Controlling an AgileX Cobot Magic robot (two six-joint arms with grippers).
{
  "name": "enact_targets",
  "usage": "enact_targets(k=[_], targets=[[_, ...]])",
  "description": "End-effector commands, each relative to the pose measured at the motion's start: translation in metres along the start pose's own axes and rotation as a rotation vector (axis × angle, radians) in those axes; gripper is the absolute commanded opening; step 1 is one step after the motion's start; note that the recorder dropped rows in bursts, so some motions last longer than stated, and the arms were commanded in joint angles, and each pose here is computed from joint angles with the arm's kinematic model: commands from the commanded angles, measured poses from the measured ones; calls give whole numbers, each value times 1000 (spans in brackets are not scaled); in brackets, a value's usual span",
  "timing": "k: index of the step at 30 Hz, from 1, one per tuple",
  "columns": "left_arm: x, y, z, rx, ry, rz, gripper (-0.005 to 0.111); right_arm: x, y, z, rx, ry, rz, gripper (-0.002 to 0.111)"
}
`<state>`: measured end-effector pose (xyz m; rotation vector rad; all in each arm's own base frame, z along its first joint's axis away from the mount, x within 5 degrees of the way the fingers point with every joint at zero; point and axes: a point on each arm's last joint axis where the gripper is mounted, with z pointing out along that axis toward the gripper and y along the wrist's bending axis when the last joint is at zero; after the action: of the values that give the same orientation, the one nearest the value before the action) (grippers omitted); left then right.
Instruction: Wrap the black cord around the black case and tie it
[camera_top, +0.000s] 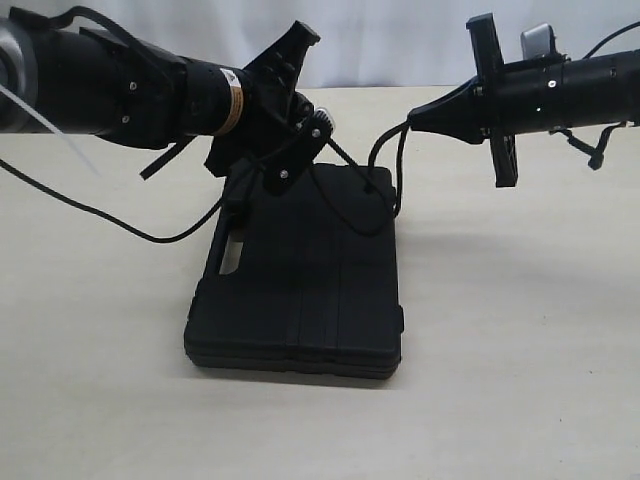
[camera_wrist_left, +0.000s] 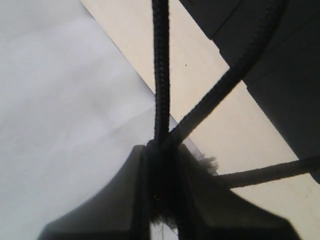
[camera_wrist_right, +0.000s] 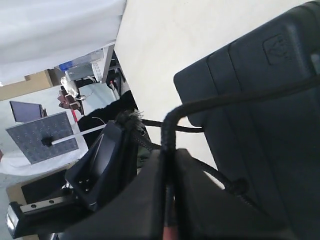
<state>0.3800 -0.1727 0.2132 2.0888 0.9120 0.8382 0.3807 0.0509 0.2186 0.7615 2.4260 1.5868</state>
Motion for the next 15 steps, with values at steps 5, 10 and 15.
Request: enact_targets(k=[5, 10, 15], targets=[[0, 9, -5, -30, -11, -61, 0, -2, -3, -5, 11, -6, 153, 4], [-2, 18, -14, -70, -45, -65, 0, -9, -22, -17, 113, -14, 414, 4], [-2, 18, -14, -73, -56, -87, 0, -15, -45, -26, 116, 116, 562, 4]])
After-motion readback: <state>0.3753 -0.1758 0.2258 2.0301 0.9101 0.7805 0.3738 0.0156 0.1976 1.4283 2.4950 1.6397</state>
